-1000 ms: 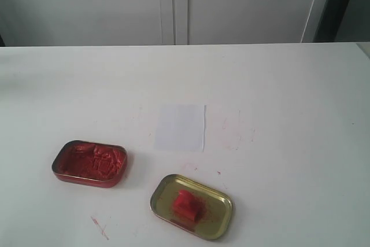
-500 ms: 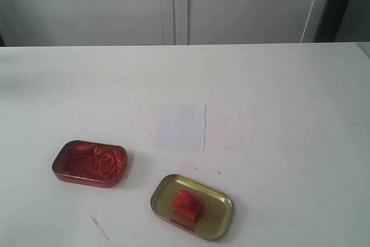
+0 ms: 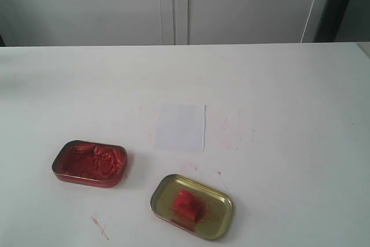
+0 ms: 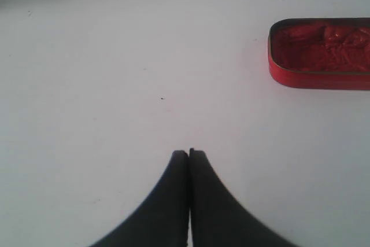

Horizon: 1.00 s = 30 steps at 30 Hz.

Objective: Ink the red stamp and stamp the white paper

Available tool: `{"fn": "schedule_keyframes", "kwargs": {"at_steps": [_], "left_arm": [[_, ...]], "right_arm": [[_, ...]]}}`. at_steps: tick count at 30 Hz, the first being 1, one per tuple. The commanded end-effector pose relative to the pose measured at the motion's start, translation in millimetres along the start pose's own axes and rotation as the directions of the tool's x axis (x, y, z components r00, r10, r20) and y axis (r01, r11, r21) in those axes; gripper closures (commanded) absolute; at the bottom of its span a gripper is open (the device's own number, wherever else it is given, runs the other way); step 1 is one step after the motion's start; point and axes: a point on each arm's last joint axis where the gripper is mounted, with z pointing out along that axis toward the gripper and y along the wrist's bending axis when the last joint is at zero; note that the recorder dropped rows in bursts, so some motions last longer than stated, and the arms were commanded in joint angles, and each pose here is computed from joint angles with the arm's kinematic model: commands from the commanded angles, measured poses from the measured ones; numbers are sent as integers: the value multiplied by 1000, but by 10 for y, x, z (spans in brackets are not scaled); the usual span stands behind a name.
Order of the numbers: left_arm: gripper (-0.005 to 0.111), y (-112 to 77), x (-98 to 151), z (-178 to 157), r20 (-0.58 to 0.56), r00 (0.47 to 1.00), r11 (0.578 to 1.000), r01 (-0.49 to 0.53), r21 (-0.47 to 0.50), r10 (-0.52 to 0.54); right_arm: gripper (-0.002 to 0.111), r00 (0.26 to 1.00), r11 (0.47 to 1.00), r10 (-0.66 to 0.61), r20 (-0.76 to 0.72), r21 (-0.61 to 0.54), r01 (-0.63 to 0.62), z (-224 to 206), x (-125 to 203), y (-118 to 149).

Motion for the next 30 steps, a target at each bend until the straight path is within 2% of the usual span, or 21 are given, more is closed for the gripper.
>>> {"fn": "schedule_keyframes", "kwargs": {"at_steps": [1, 6, 13, 15, 18, 20, 30], "left_arm": [[107, -3, 35, 12, -12, 1000, 1000, 2, 0, -2], [107, -3, 35, 12, -12, 1000, 1000, 2, 0, -2], [107, -3, 35, 12, -12, 1000, 1000, 2, 0, -2], [107, -3, 35, 12, -12, 1000, 1000, 2, 0, -2], [107, -3, 35, 12, -12, 1000, 1000, 2, 0, -2], [107, -3, 35, 12, -12, 1000, 1000, 2, 0, -2], [107, -3, 35, 12, -12, 1000, 1000, 2, 0, -2]], "right_arm": [[108, 999, 1000, -8, -44, -3, 8, -54, -144, 6], [108, 996, 1000, 4, -88, -4, -4, -99, -278, 12], [108, 943, 1000, 0, -333, -3, -1, 119, -384, 18], [108, 916, 1000, 0, -402, -3, -1, 194, -406, 19], [108, 814, 1000, 0, -581, -1, -1, 404, -477, 24], [108, 763, 1000, 1, -646, 0, -2, 544, -470, 24], [108, 742, 1000, 2, -671, 1, -2, 640, -450, 23]]}}
